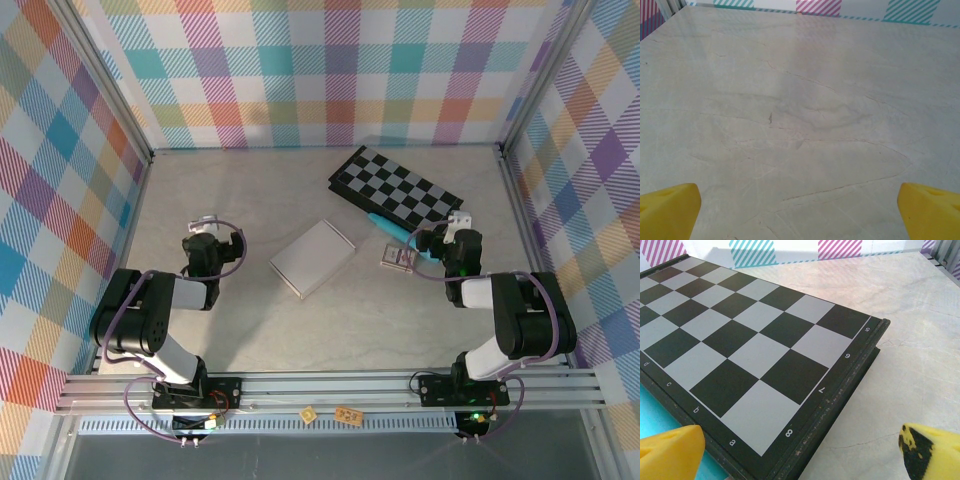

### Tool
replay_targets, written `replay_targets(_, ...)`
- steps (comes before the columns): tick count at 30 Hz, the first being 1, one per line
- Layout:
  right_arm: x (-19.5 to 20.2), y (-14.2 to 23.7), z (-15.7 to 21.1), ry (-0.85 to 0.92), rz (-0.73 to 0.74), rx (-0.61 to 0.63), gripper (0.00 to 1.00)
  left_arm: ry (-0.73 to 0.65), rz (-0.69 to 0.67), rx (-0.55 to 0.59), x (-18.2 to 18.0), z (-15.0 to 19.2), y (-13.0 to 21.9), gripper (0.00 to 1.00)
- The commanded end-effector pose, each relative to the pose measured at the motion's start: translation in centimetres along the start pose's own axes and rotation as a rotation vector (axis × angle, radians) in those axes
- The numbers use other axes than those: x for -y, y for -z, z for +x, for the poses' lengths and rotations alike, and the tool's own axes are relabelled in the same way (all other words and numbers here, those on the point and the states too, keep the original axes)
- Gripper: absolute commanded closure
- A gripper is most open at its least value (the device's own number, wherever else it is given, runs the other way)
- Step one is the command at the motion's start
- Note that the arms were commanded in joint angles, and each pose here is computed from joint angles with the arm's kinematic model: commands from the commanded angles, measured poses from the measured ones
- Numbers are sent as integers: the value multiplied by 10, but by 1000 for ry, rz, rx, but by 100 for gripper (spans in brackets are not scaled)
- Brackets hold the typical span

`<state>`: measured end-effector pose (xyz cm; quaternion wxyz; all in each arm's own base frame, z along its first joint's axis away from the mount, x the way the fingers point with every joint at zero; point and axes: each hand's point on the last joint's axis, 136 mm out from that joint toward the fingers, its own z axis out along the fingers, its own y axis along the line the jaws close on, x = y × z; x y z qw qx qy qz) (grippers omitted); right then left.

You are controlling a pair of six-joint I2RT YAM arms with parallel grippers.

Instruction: Fold the paper box

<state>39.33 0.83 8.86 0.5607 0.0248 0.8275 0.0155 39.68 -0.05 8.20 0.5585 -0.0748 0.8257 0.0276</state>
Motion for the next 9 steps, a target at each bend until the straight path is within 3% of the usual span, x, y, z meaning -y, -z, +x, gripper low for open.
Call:
replay_targets(1, 1, -2, -4, -3, -4, 8, 1, -3, 4, 4, -2, -2, -1, 0)
replay_targets(9, -4, -3, -4, 10, -39, 5, 1, -5, 3, 4, -3, -2, -1, 0)
